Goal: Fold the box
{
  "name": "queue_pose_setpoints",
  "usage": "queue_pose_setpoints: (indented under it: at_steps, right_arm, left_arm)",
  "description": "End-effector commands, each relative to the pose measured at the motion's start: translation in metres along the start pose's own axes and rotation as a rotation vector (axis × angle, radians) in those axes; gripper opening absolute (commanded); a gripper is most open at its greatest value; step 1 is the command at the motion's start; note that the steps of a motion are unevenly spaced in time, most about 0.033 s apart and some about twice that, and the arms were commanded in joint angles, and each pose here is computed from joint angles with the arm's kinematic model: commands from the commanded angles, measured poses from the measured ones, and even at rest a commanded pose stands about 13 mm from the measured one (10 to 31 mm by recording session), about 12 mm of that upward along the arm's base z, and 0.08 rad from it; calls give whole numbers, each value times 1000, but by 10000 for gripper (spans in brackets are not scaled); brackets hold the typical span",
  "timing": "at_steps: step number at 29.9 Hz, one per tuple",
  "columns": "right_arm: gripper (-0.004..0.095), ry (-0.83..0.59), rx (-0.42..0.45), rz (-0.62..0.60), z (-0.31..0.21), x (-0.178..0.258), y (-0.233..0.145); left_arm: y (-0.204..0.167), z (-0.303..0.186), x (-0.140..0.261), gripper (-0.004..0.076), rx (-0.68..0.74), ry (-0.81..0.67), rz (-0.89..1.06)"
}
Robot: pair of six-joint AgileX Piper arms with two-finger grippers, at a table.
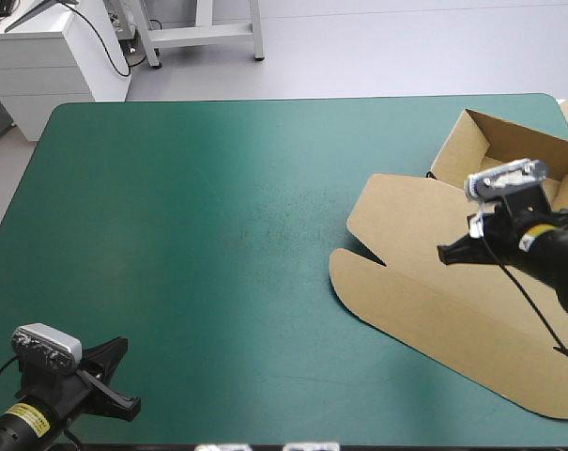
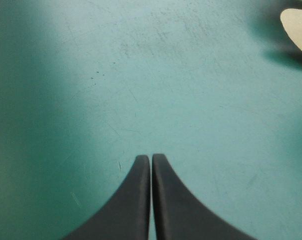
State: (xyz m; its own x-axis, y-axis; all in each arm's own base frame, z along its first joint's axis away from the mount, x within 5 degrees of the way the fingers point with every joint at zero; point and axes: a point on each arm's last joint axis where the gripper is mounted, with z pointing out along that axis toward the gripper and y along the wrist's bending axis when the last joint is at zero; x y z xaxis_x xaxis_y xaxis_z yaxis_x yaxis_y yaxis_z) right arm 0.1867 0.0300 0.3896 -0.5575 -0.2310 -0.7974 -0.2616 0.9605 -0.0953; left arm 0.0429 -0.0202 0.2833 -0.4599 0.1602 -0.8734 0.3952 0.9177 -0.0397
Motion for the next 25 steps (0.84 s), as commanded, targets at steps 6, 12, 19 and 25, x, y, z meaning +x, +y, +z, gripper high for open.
queue_pose_setpoints:
  at_steps: [6, 12, 19, 25]
  right_arm:
    - [-21, -333, 75, -44, -40, 67, 11]
    - [-21, -446, 109, -81, -63, 111, 18]
    - [-21, -459, 77, -22, -80, 143, 25]
    - [-21, -526, 79, -4, -97, 157, 28]
  left_arm:
    - [0, -14, -12, -8, 5, -165, 31]
    - [0, -28, -6, -8, 7, -243, 31]
    - [0, -27, 8, -8, 10, -282, 29]
    - [0, -34, 12, -8, 12, -325, 30]
